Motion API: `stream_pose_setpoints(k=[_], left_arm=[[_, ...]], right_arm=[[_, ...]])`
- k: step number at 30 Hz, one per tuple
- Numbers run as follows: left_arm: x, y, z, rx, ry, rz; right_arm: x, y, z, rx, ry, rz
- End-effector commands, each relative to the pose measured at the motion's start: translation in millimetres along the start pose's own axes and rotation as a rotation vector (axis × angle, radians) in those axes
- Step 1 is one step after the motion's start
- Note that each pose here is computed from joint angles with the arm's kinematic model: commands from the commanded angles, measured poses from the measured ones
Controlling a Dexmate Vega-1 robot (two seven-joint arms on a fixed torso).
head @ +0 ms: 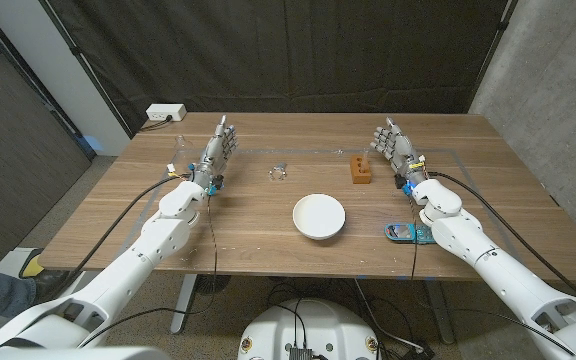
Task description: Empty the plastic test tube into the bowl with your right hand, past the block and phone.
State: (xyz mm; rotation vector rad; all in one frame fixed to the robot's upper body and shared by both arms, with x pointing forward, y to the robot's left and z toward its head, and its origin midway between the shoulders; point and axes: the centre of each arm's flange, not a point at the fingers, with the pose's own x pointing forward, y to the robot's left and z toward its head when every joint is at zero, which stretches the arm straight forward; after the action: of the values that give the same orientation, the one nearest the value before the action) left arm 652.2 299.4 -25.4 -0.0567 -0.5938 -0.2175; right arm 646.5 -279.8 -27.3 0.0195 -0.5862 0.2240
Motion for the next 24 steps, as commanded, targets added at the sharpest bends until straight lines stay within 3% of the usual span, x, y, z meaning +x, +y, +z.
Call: stream_pose_setpoints(k=[1,18,24], left_arm=[[-5.2,7.5,3.1,-0.007,-0.006,0.0],[-13.2,2.3,12.3,0.001,-0.022,-0.043],[-13.1,-1.7,14.6,0.014,-0.026,-0.046]], right_arm=[[-6.2,11.7,6.0,-0.02,-0.02,0.007],[-25.6,18.0,7.6,-0.061,-0.061,0.008],[-31.4,15.2,15.1,-0.089,-0.069,0.014]])
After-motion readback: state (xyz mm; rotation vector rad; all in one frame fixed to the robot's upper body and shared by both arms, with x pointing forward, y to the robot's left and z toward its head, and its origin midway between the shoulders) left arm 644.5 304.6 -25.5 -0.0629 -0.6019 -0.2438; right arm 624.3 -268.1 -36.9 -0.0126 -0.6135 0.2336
